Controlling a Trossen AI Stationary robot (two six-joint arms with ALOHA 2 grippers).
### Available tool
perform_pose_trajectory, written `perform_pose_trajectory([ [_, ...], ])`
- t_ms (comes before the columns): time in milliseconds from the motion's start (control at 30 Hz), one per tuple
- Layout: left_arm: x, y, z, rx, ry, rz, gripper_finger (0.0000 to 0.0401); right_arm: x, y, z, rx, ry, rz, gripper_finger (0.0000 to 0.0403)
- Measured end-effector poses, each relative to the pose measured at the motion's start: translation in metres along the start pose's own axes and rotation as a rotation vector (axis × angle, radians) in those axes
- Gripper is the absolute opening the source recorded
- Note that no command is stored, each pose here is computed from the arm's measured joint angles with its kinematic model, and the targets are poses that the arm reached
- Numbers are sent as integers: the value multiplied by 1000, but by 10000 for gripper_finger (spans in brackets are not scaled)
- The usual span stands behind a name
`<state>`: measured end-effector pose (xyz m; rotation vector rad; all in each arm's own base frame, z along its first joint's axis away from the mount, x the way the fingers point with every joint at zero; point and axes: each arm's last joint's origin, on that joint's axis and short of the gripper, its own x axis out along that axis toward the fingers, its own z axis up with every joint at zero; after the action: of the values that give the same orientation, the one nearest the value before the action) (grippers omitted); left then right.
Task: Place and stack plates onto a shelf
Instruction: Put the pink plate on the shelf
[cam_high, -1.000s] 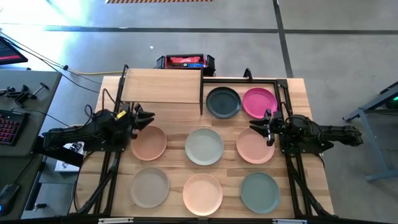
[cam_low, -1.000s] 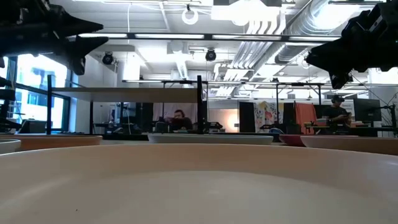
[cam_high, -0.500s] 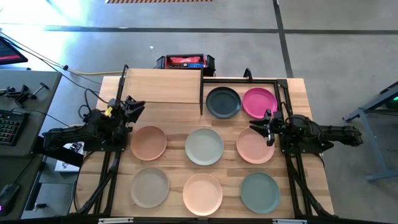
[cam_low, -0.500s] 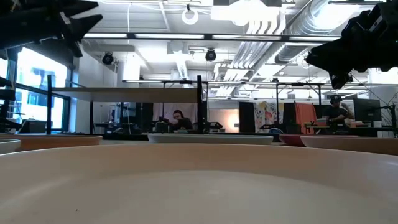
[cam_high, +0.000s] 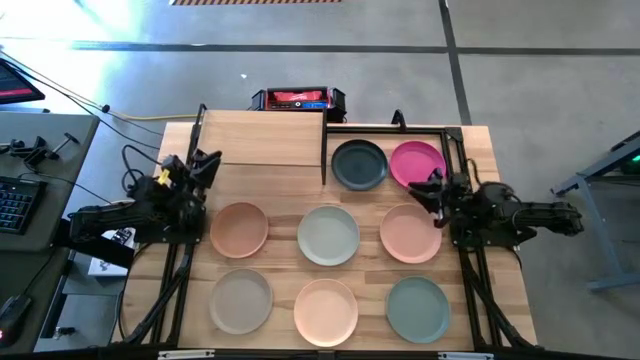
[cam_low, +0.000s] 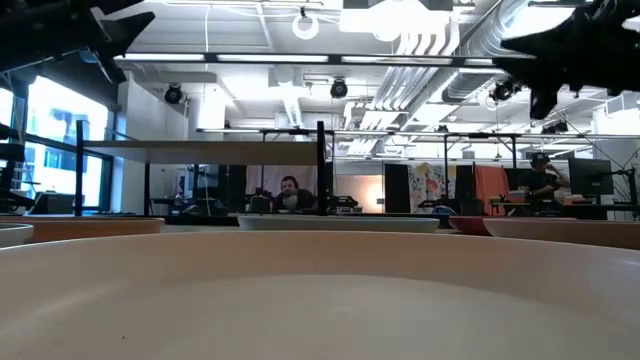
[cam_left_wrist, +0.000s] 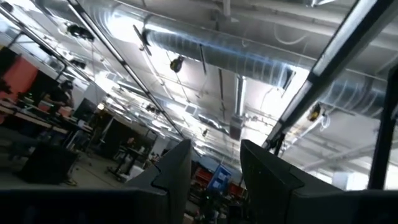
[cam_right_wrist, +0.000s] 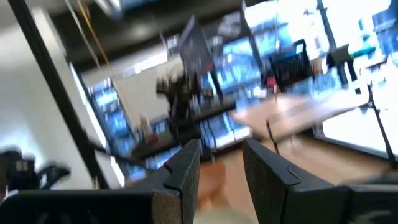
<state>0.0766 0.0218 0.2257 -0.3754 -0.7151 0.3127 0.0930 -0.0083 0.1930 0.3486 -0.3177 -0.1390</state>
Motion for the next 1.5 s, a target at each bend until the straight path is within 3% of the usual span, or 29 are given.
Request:
perform_pose_trajectory([
  [300, 11, -16, 35, 21, -104, -3, 126, -3, 12, 49, -122, -283, -9, 108],
  [533, 32, -35, 67, 125, -136, -38, 126, -2, 31, 105, -337, -355, -54, 108],
  [767, 59, -49, 81, 196, -19, -29, 126, 17, 42, 147, -522, -96, -284, 118],
  [1033, 80, -52, 73, 232, 140, 15, 126, 48, 51, 173, -630, 217, -433, 143],
  [1267, 87, -48, 57, 262, 256, 47, 126, 74, 45, 168, -615, 590, -634, 147],
  [1500, 89, -40, 41, 295, 366, 161, 126, 89, 21, 139, -459, 984, -749, 147],
])
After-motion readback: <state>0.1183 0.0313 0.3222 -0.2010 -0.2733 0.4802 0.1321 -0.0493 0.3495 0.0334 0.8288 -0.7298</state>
